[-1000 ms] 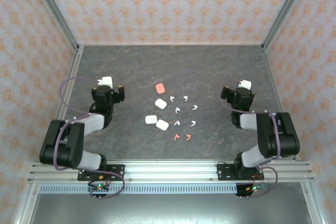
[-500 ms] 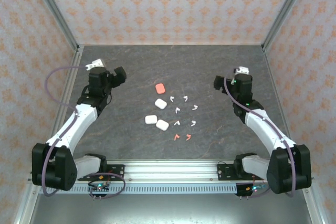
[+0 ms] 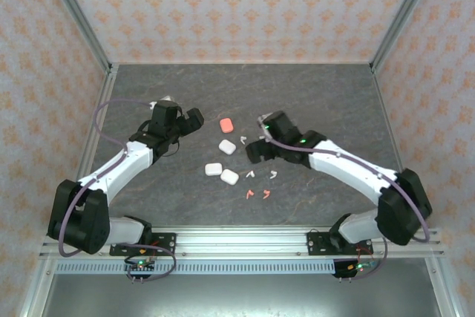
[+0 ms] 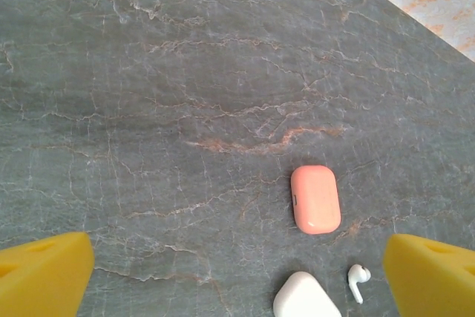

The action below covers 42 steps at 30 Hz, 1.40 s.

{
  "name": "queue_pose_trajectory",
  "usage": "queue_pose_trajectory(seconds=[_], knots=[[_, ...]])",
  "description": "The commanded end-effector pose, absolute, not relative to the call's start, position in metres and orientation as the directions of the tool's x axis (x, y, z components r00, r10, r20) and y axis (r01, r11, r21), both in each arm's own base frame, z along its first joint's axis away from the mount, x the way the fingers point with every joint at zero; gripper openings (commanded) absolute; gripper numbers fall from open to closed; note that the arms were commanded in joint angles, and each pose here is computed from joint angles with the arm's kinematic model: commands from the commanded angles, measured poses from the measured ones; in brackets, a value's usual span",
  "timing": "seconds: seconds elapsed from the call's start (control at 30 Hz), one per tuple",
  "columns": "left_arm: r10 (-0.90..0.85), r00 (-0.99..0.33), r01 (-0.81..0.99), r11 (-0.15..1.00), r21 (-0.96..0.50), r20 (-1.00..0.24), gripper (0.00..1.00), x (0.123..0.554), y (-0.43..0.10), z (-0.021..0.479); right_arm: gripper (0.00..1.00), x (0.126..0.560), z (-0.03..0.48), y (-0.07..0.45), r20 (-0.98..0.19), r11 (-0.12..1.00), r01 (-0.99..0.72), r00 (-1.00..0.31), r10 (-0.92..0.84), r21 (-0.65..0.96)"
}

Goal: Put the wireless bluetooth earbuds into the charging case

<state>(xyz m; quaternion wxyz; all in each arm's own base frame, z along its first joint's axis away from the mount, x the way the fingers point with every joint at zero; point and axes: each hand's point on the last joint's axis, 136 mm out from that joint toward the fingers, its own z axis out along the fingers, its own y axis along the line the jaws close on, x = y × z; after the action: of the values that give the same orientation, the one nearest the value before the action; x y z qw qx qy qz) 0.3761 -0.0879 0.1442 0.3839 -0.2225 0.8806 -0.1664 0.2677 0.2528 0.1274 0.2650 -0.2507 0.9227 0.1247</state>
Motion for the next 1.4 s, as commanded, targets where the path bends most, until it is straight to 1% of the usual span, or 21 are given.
queue_pose_trajectory(seconds=[0.0, 0.13, 0.27, 0.43, 0.7, 0.9, 1.07, 1.17, 1.23, 1.37], knots=[[-0.565, -0.573, -0.294, 0.818, -0.495, -0.594, 1.00, 0.381, -0.087, 0.153, 0.94, 0.241, 0.108, 0.273, -0.446, 0.770, -0.637, -0.700, -0.557, 0.037], [-0.591, -0.551, -0.340, 0.804, -0.488, -0.589, 1.00, 0.375, -0.077, 0.152, 0.91, 0.227, 0.083, 0.305, -0.367, 0.682, -0.732, -0.630, -0.685, -0.016], [-0.629, -0.526, -0.371, 0.775, -0.511, -0.572, 1.00, 0.373, -0.065, 0.153, 0.87, 0.224, 0.062, 0.323, -0.313, 0.627, -0.778, -0.584, -0.749, -0.049], [-0.658, -0.509, -0.402, 0.752, -0.523, -0.555, 1.00, 0.367, -0.051, 0.149, 0.84, 0.227, 0.044, 0.331, -0.271, 0.602, -0.795, -0.566, -0.778, -0.069], [-0.652, -0.498, -0.416, 0.758, -0.502, -0.572, 1.00, 0.357, -0.039, 0.153, 0.77, 0.223, 0.016, 0.333, -0.217, 0.587, -0.808, -0.565, -0.796, -0.049], [-0.630, -0.504, -0.414, 0.777, -0.474, -0.591, 1.00, 0.354, -0.036, 0.159, 0.68, 0.221, 0.003, 0.335, -0.212, 0.604, -0.796, -0.585, -0.783, -0.032], [-0.602, -0.515, -0.393, 0.798, -0.456, -0.609, 1.00, 0.354, -0.036, 0.167, 0.58, 0.223, 0.003, 0.329, -0.221, 0.611, -0.789, -0.587, -0.779, -0.056], [-0.582, -0.523, -0.377, 0.813, -0.444, -0.623, 1.00, 0.354, -0.036, 0.172, 0.51, 0.227, 0.010, 0.330, -0.256, 0.614, -0.786, -0.582, -0.772, -0.064], [-0.570, -0.529, -0.361, 0.821, -0.442, -0.629, 1.00, 0.355, -0.037, 0.175, 0.44, 0.233, 0.019, 0.330, -0.293, 0.622, -0.780, -0.582, -0.759, -0.062], [-0.538, -0.551, -0.304, 0.842, -0.447, -0.638, 1.00, 0.358, -0.046, 0.186, 0.40, 0.246, 0.042, 0.329, -0.387, 0.636, -0.769, -0.568, -0.726, -0.063]])
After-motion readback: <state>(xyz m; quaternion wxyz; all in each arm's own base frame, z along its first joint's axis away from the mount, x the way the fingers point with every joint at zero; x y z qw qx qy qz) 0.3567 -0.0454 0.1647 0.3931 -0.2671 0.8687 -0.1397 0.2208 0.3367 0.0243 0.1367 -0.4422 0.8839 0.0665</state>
